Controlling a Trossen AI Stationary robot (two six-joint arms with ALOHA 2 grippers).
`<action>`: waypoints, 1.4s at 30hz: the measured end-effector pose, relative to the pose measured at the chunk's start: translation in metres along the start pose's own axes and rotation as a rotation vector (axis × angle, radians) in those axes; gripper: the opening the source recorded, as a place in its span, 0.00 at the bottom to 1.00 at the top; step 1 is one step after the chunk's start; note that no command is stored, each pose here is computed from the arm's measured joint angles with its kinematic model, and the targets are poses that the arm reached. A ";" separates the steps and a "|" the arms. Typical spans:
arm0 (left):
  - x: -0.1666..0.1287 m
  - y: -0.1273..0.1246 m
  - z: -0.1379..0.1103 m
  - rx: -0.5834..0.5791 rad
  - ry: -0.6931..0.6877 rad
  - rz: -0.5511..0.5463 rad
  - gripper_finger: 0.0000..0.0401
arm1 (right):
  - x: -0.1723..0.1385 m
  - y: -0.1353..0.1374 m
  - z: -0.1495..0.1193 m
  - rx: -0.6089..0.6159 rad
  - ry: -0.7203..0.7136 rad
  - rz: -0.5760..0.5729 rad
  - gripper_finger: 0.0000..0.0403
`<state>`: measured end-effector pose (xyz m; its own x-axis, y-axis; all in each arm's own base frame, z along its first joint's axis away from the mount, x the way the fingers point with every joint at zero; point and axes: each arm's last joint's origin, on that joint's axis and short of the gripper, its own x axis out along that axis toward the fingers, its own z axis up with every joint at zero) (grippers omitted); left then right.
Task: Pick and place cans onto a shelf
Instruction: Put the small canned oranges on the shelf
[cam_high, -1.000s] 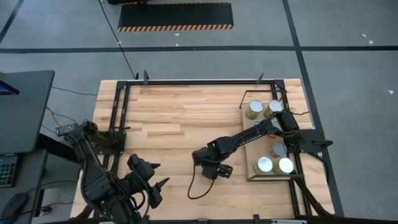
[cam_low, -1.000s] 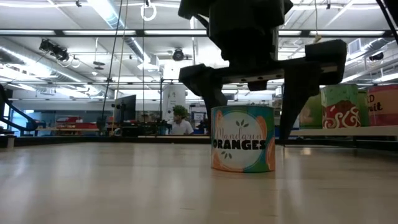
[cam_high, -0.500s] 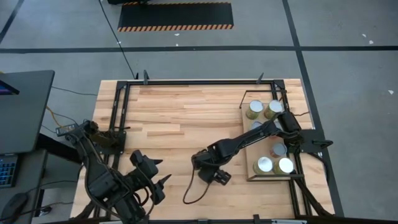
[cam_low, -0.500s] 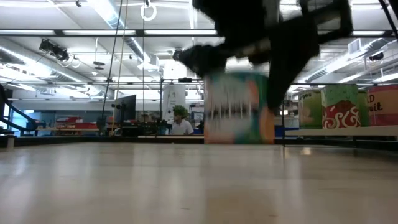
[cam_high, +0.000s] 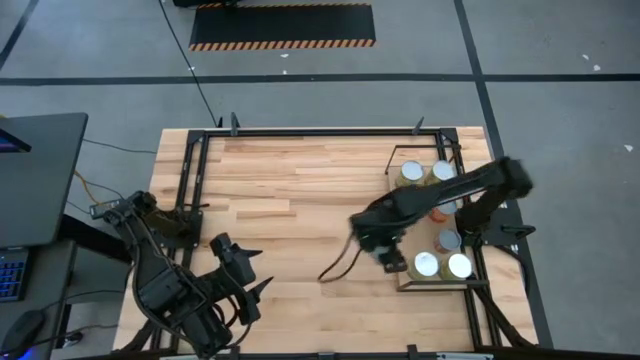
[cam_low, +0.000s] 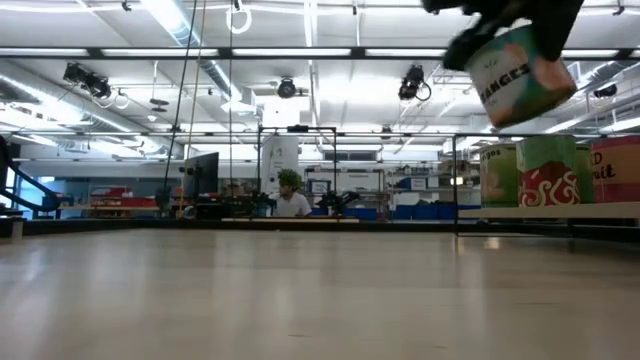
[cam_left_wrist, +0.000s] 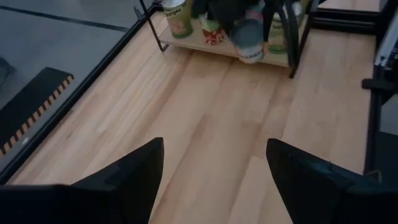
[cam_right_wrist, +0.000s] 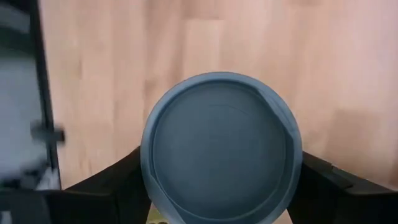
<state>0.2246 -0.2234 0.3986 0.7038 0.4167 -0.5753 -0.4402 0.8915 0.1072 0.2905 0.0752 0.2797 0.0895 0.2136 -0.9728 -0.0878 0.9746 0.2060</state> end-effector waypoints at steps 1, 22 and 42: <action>0.002 0.001 0.001 -0.002 0.000 0.005 0.72 | -0.004 -0.002 -0.010 0.060 -0.041 -0.016 0.72; 0.022 0.010 0.014 0.162 0.014 0.071 0.72 | -0.014 -0.015 -0.094 1.009 -0.122 -0.217 0.72; 0.024 0.011 0.016 0.143 0.015 0.078 0.72 | 0.044 -0.021 -0.100 0.471 -0.033 -0.166 0.73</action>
<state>0.2454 -0.2003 0.3989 0.6618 0.4840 -0.5725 -0.4086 0.8731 0.2659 0.1976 0.0571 0.2224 0.0960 0.0474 -0.9943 0.3872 0.9184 0.0811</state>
